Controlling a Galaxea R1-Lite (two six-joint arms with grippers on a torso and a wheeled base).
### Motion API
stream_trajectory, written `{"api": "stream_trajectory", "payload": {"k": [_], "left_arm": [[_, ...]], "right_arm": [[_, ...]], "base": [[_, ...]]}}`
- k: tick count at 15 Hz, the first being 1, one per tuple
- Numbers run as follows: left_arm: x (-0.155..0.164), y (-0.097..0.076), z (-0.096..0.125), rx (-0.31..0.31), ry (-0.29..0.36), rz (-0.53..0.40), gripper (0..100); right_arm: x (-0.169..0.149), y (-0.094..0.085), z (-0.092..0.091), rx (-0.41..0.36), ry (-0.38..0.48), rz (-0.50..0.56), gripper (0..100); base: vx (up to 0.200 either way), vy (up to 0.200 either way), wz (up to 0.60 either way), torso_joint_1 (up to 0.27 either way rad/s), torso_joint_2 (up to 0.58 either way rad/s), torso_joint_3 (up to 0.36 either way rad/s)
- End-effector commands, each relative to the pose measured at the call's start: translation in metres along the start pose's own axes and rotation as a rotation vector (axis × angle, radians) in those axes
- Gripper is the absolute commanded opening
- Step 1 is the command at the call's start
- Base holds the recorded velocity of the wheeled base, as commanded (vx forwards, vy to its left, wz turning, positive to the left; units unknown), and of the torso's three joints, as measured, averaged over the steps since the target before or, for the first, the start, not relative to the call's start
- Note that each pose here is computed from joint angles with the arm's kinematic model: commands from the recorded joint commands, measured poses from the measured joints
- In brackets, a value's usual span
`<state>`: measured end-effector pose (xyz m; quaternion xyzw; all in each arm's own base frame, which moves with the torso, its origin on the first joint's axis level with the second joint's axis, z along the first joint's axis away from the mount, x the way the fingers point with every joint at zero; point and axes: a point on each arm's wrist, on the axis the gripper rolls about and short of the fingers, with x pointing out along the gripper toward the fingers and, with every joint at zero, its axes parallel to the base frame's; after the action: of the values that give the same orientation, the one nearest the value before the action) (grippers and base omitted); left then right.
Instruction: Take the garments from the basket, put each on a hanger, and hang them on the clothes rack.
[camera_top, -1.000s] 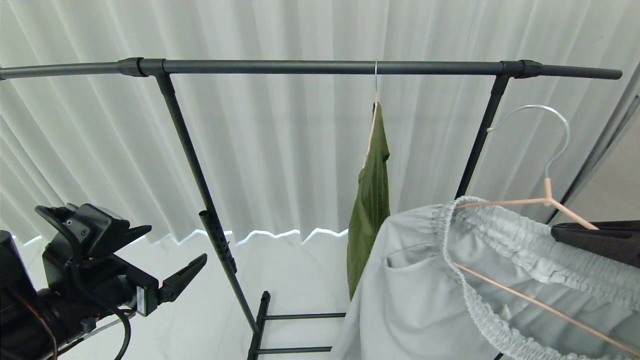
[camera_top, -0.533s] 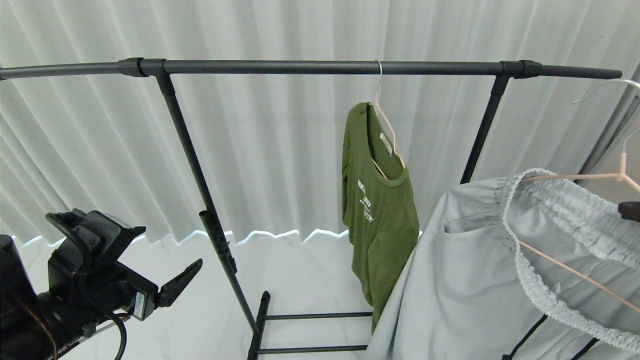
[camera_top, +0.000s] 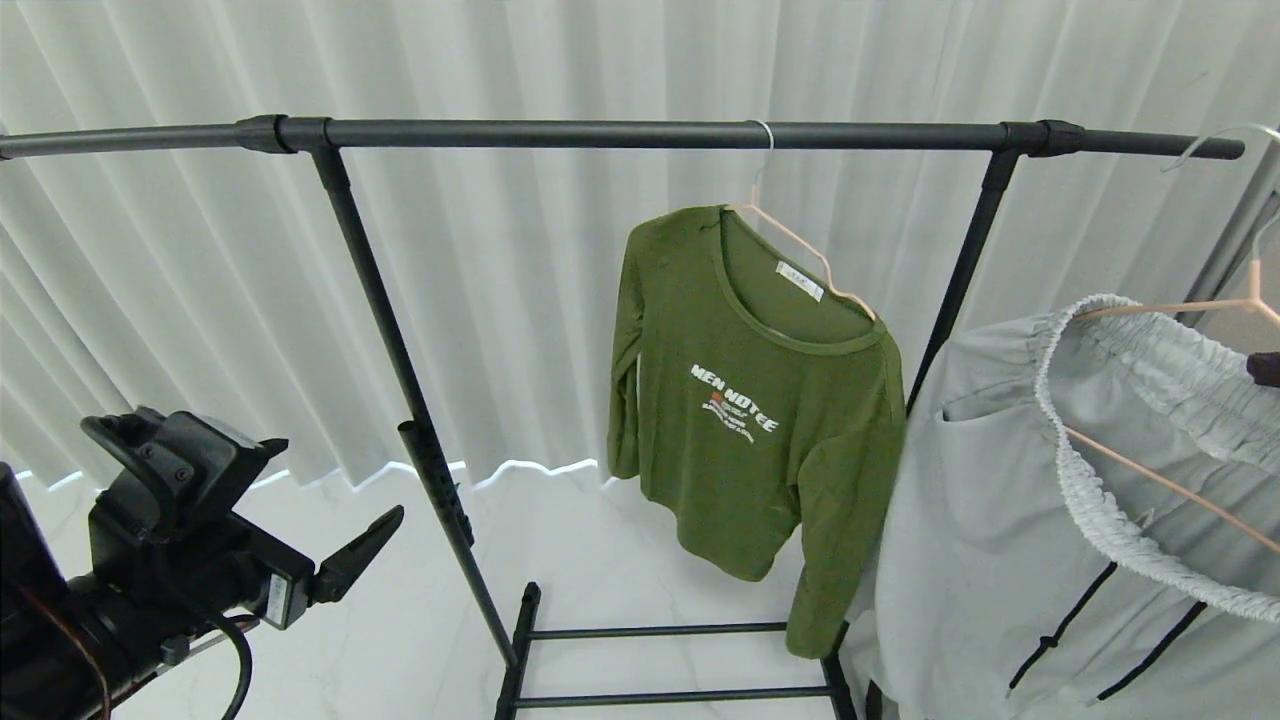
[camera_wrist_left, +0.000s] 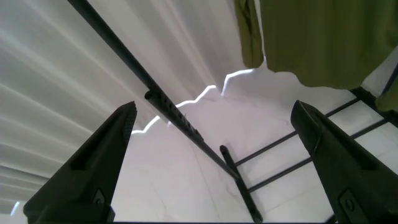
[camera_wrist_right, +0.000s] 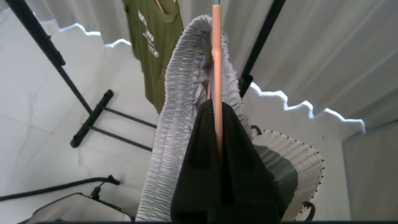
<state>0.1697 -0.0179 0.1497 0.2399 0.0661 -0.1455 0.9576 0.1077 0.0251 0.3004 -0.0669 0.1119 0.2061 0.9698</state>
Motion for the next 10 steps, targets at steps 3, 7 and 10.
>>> {"api": "stream_trajectory", "payload": {"k": [3, 7, 10], "left_arm": [[-0.0004, 0.0005, 0.0018, 0.019, -0.009, 0.001, 100], [0.0, -0.0008, 0.0031, 0.025, -0.017, -0.007, 100], [0.0, -0.0008, 0.003, 0.023, -0.015, -0.007, 100]], "right_arm": [[0.0066, -0.0014, -0.0004, 0.002, 0.019, 0.005, 0], [0.0076, -0.0013, -0.0003, 0.0, 0.02, 0.01, 0], [0.0102, -0.0012, 0.0015, -0.004, 0.001, 0.038, 0]], "base": [[0.0, -0.133, 0.0, 0.0, 0.0, 0.002], [0.0, -0.2, 0.0, 0.006, 0.0, 0.0], [0.0, 0.0, 0.0, 0.0, 0.0, 0.0]]}}
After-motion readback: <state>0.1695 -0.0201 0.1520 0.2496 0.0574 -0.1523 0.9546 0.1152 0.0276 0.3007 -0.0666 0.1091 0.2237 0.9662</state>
